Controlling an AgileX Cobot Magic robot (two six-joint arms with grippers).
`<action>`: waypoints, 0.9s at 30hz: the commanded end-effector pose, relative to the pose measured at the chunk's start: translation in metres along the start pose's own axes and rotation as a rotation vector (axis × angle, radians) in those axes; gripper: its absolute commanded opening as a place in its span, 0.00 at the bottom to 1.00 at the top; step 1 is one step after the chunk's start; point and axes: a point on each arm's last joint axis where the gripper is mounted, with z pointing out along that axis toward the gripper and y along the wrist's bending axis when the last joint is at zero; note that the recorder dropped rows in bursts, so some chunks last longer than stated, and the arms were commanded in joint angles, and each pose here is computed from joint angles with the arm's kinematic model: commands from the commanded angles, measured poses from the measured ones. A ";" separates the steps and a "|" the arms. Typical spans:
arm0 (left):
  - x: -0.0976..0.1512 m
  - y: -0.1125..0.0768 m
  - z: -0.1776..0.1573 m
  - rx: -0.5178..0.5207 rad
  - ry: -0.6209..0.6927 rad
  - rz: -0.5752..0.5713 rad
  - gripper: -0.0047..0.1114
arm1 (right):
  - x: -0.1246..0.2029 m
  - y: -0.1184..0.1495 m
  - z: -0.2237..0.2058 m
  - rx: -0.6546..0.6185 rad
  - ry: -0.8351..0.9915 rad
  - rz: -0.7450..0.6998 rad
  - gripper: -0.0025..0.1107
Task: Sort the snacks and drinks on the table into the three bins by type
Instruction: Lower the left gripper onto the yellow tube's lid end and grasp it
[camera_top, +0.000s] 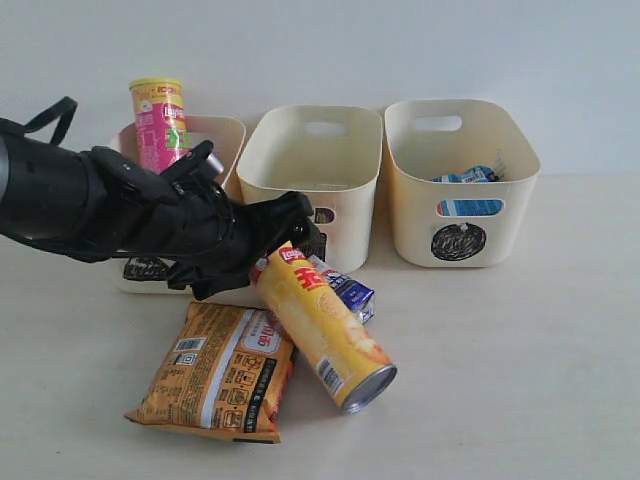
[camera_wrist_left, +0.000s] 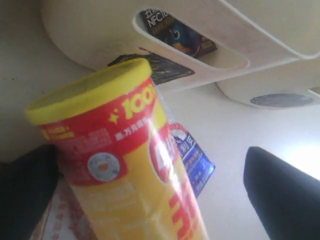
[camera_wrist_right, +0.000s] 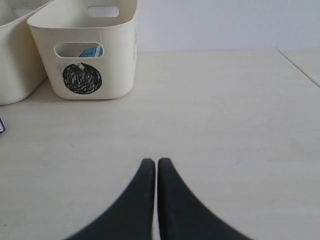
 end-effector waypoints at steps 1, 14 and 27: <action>-0.001 -0.001 0.013 0.002 0.003 -0.047 0.84 | -0.001 -0.001 0.000 0.008 -0.009 -0.003 0.02; 0.007 0.010 0.035 -0.034 0.040 -0.058 0.82 | -0.001 -0.001 0.000 0.008 -0.009 -0.003 0.02; 0.003 -0.004 0.019 0.028 0.062 -0.058 0.08 | -0.001 0.000 0.000 0.007 -0.010 -0.001 0.02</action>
